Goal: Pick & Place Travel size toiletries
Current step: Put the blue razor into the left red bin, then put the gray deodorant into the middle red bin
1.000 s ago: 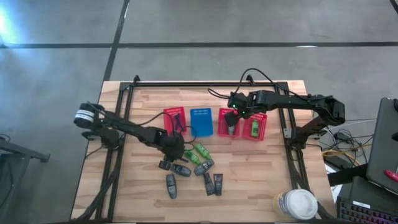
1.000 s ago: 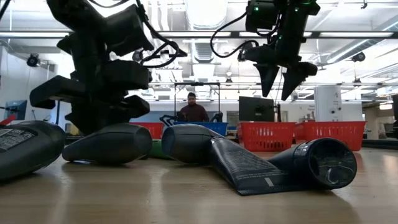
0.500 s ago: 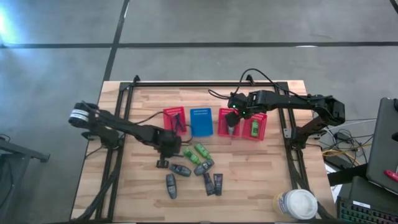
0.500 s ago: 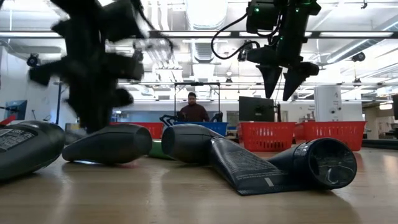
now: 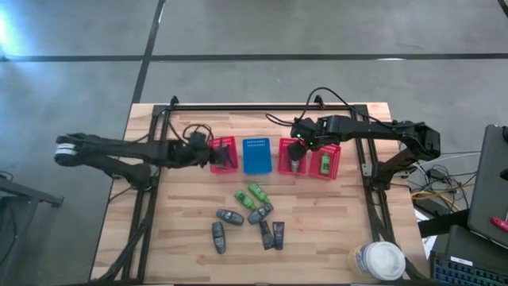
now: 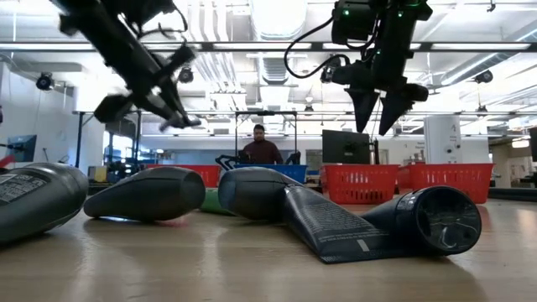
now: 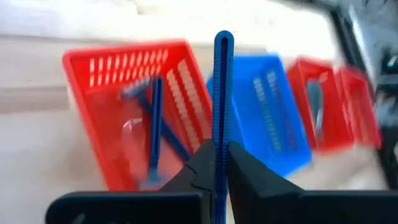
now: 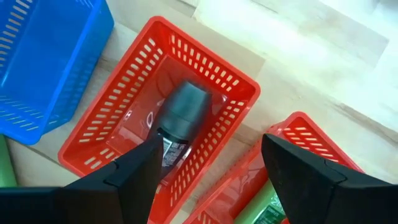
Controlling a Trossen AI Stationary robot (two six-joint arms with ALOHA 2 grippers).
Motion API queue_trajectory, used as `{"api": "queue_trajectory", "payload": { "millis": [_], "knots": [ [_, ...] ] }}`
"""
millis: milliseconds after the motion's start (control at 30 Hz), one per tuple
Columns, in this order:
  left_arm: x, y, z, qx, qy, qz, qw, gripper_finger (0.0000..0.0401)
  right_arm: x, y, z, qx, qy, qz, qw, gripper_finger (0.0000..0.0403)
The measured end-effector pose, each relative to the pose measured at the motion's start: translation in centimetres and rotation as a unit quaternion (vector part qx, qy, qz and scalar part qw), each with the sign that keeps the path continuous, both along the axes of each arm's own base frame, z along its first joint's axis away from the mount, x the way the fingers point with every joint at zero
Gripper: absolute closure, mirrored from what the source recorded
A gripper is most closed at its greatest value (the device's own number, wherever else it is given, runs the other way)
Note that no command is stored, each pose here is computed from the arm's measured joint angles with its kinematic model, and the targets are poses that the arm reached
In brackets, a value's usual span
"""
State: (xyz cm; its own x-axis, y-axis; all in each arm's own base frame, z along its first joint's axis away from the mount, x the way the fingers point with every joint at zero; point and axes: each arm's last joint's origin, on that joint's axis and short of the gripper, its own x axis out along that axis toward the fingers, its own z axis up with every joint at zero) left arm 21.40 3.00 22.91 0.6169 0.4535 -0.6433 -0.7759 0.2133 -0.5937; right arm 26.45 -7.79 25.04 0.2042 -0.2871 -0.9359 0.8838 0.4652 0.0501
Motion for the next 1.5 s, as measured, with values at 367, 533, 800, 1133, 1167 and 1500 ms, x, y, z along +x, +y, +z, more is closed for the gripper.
{"api": "queue_trajectory", "payload": {
  "millis": [367, 533, 800, 1133, 1167, 1500],
  "knots": [
    [1.3, 2.3, -4.9, -0.002, 0.053, -0.003, 0.999, 0.0374, 0.0, 0.2, 0.0, 0.010, -0.002, 0.005, 1.000, 0.0099],
    [1.8, 2.4, -5.4, 0.000, 0.069, -0.026, 0.997, 0.0329, 0.1, 0.4, 0.0, 0.018, -0.005, 0.010, 1.000, 0.0085],
    [1.7, 2.0, -4.3, 0.020, 0.061, -0.113, 0.992, 0.0225, 0.3, 1.0, 0.0, 0.022, -0.006, 0.023, 0.999, 0.0068],
    [0.8, -5.3, -1.2, 0.180, -0.002, -0.604, 0.777, 0.0216, 0.7, 2.7, 0.0, 0.033, -0.002, 0.080, 0.996, 0.0052],
    [0.7, -6.0, -1.3, 0.182, 0.001, -0.617, 0.766, 0.0218, 0.7, 2.9, 0.0, 0.039, -0.004, 0.085, 0.996, 0.0051],
    [0.2, -10.9, -2.6, 0.184, 0.041, -0.690, 0.698, 0.0257, 1.0, 5.4, -0.1, 0.066, -0.013, 0.099, 0.993, 0.0064]
  ]
}}
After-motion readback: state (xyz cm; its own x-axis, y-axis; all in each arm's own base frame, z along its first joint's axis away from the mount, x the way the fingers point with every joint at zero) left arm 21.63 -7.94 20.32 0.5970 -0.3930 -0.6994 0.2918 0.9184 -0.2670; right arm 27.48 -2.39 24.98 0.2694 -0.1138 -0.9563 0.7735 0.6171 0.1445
